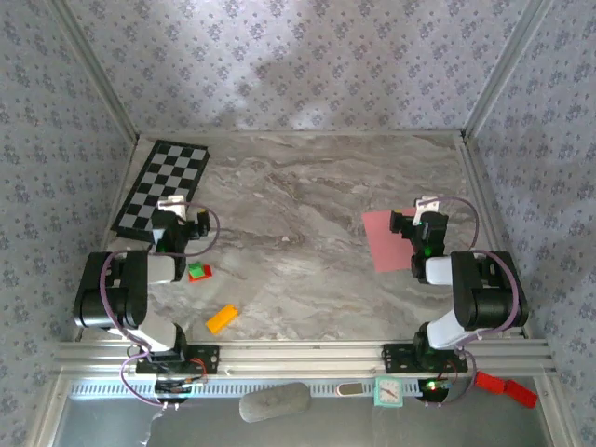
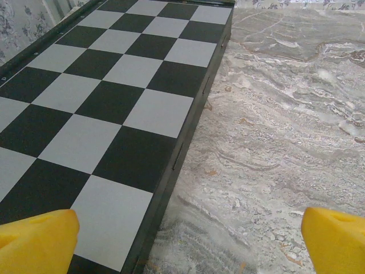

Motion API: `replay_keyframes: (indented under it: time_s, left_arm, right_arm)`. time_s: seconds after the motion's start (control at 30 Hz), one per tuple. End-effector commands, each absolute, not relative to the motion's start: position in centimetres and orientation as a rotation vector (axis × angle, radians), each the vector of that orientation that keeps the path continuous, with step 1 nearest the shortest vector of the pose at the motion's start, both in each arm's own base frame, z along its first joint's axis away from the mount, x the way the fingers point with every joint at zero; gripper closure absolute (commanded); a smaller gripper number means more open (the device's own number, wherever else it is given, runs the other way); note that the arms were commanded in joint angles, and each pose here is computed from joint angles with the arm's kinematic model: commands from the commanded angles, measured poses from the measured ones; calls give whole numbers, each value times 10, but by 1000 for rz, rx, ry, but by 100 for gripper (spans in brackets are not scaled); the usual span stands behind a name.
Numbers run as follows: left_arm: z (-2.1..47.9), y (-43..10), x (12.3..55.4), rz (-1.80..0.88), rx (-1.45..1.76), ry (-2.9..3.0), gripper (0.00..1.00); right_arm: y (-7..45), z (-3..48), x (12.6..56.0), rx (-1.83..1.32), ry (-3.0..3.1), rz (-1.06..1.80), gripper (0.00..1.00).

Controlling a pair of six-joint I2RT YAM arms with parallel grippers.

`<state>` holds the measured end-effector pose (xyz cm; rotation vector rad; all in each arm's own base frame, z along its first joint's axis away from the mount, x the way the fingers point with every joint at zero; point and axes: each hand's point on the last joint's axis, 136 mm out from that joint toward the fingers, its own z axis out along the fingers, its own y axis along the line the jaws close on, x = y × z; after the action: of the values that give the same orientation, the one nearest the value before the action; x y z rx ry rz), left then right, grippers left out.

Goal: Fold a paper plane with a square sheet of paper (pick it up from the middle)
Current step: Move the square sheet of paper to the center of the table.

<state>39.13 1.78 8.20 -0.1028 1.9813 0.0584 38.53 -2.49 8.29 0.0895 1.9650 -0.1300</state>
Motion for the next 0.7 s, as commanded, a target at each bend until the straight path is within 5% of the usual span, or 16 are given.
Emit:
replay_keyframes:
  time_s: [0.0, 0.67]
  left_arm:
    - [88, 18, 397, 74, -94, 1963, 0]
    - [88, 18, 397, 71, -95, 1964, 0]
  right_arm:
    - [-26, 86, 390, 75, 1962, -137, 0]
    - [-26, 86, 390, 77, 1962, -136, 0]
